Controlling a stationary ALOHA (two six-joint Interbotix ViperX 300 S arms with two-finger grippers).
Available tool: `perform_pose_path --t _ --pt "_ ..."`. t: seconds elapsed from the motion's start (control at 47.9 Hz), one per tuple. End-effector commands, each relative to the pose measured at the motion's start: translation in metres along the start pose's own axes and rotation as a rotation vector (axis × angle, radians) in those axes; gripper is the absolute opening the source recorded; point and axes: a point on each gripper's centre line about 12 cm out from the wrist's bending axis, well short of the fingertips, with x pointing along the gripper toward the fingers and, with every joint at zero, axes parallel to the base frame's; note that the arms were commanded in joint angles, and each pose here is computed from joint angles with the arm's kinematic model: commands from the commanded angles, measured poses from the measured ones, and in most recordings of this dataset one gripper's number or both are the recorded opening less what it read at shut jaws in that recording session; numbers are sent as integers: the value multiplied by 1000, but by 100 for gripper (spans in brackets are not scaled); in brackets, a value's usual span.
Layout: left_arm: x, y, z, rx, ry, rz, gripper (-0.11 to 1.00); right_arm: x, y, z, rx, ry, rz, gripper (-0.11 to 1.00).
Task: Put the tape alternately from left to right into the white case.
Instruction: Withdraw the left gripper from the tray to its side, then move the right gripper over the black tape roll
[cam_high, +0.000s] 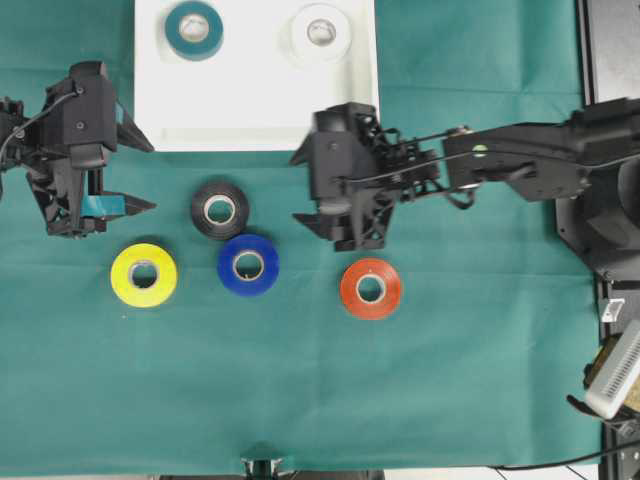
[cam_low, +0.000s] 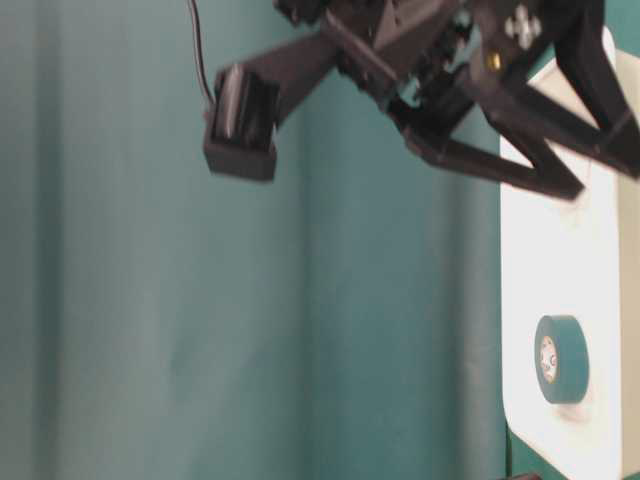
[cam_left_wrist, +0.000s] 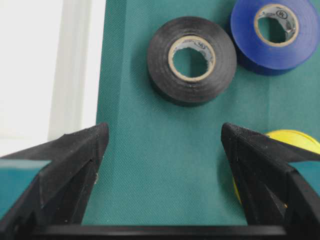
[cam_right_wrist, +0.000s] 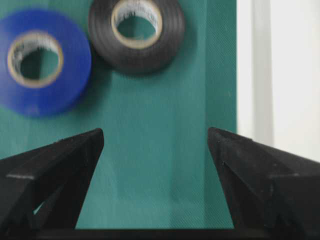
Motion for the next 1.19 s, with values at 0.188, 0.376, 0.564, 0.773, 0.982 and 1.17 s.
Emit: perform_pose_path --t 0.188,0.376,0.564,0.773,0.982,1.17 --pt "-2 -2 10 2 -30 -5 100 11 18 31 10 -41 26 84" --pt "-2 -2 10 2 -18 -4 100 23 22 43 63 -41 25 84" --pt "-2 -1 8 1 -8 -3 100 37 24 54 124 -16 7 84" --pt "-3 -2 9 4 -7 -4 100 51 25 64 179 38 -29 84" --pt "-2 -1 7 3 8 -2 100 60 29 70 226 84 -60 84" --pt "-2 -1 5 3 23 -1 100 63 30 75 248 91 -69 84"
